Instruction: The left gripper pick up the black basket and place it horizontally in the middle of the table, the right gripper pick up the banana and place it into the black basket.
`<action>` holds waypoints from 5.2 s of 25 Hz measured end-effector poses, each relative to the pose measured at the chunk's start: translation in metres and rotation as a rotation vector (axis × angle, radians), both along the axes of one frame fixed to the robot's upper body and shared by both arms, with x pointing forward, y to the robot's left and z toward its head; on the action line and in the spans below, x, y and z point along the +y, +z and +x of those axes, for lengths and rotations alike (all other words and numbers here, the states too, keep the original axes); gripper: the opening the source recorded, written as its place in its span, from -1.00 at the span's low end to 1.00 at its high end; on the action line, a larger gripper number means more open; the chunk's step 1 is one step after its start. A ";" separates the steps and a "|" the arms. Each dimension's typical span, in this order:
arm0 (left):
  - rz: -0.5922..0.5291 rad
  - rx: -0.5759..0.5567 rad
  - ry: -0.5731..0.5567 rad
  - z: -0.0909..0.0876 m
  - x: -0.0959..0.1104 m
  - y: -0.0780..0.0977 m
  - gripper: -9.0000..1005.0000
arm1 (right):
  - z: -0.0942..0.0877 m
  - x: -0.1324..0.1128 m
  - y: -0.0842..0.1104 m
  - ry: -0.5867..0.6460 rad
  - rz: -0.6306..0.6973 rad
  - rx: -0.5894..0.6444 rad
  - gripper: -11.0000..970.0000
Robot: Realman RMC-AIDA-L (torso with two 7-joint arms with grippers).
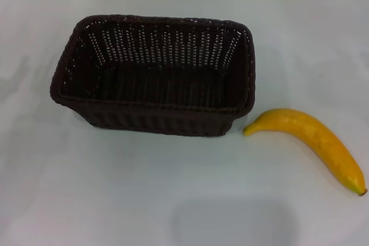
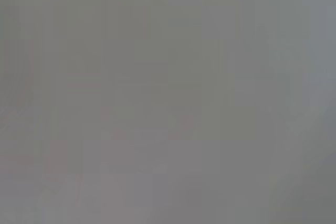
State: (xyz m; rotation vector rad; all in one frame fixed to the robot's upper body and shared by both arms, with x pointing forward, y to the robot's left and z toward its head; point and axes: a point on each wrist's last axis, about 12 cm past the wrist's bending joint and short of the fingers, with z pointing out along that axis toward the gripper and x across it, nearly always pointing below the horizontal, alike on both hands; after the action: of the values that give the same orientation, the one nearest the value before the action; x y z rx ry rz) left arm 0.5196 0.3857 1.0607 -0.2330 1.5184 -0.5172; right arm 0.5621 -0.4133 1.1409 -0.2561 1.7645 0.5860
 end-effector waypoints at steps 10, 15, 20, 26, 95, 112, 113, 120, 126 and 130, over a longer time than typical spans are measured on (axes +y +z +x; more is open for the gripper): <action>0.116 -0.079 0.214 -0.017 -0.011 -0.023 0.72 | -0.024 0.068 0.036 0.318 -0.344 0.148 0.77; 0.134 -0.082 0.260 -0.018 -0.008 -0.024 0.72 | -0.025 0.122 0.048 0.414 -0.474 0.258 0.77; 0.148 -0.073 0.291 -0.015 -0.009 -0.026 0.72 | -0.027 0.165 0.050 0.415 -0.621 0.353 0.77; 0.158 -0.073 0.293 -0.012 -0.010 -0.024 0.72 | -0.029 0.193 0.038 0.388 -0.722 0.410 0.77; 0.131 -0.094 0.278 0.000 -0.020 -0.020 0.72 | 0.067 0.315 0.073 0.736 -0.771 -0.208 0.04; 0.165 -0.117 0.279 -0.002 -0.028 -0.021 0.72 | 0.059 0.202 0.069 0.363 -0.153 -0.252 0.62; 0.169 -0.122 0.283 -0.002 -0.028 -0.021 0.72 | 0.057 0.189 0.067 0.332 -0.094 -0.273 0.65; 0.159 -0.123 0.294 -0.002 -0.030 -0.021 0.72 | 0.036 0.103 0.013 0.023 0.149 -0.466 0.80; 0.148 -0.113 0.284 0.002 -0.035 -0.022 0.72 | 0.007 0.071 -0.051 -0.385 -0.064 -0.533 0.80; 0.146 -0.096 0.286 0.000 -0.036 -0.026 0.72 | 0.000 0.063 -0.068 -0.478 -0.157 -0.477 0.80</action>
State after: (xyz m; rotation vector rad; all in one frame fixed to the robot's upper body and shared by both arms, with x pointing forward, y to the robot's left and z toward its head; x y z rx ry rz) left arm 0.5193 0.3496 1.0351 -0.3024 1.3935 -0.1868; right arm 0.5618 -0.3498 1.0725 -0.0650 1.3385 0.0305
